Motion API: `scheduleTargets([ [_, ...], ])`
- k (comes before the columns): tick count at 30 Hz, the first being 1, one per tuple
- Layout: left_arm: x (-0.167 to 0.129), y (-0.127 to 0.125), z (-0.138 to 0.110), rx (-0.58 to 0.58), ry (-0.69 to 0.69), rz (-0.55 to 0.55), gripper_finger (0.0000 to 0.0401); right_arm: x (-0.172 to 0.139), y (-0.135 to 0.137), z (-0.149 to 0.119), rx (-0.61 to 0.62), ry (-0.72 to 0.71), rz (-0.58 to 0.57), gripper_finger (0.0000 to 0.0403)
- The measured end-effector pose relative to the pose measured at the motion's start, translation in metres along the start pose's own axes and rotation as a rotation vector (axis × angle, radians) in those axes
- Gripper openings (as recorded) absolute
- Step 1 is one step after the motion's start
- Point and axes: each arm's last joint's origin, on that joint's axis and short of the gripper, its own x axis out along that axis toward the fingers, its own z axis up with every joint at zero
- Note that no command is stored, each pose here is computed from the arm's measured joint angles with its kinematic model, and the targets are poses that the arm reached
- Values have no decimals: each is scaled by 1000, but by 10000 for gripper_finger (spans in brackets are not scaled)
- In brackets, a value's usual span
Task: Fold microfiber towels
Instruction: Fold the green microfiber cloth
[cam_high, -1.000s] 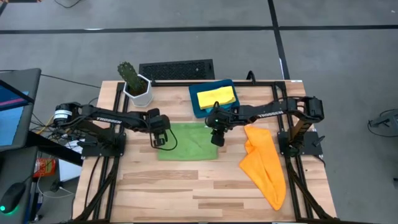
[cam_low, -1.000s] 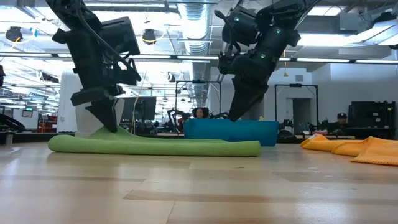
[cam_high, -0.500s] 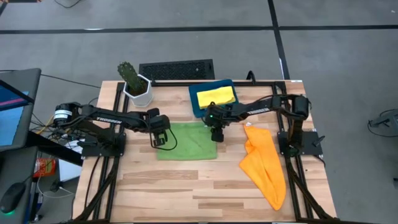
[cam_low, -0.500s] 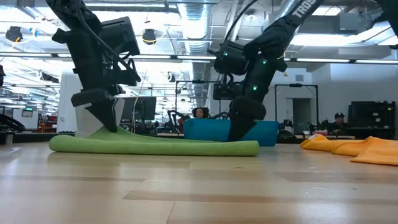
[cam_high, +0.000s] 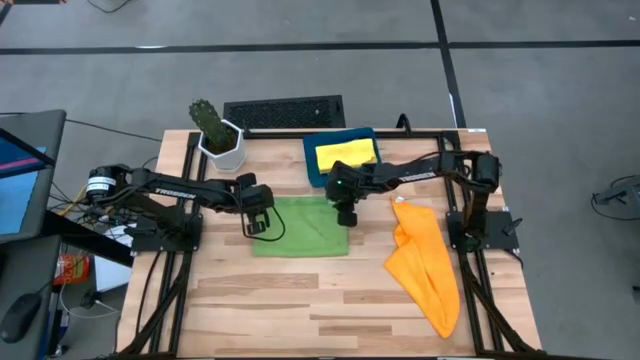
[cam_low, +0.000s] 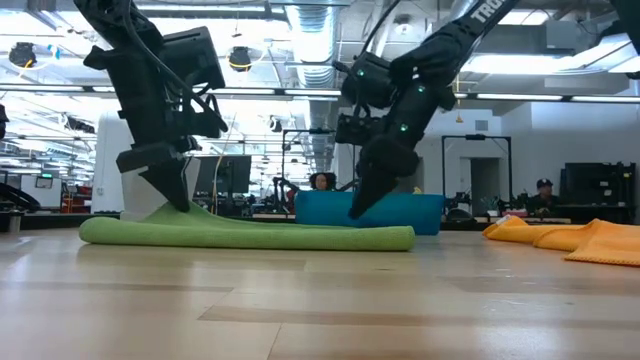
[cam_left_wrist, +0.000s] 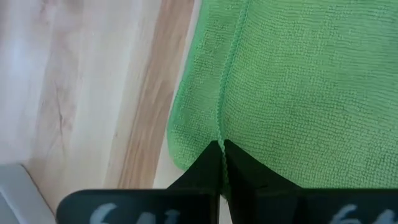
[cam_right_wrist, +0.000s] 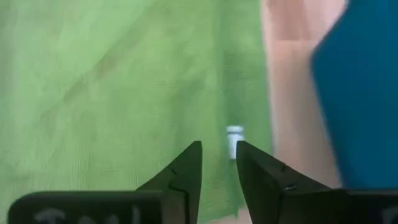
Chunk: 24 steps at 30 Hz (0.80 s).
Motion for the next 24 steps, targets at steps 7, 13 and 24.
scheduleTargets([
  [7, 0, 0, 0, 2, 0, 5, 0, 6, -2, -4, -51, 23, -5, 155],
  [13, 0, 0, -1, 8, 1, 5, 0, 14, -5, -8, -43, 45, -4, 164],
  [24, 1, 0, -1, 10, 1, 14, 0, 15, -1, -7, -67, 55, -29, 80],
])
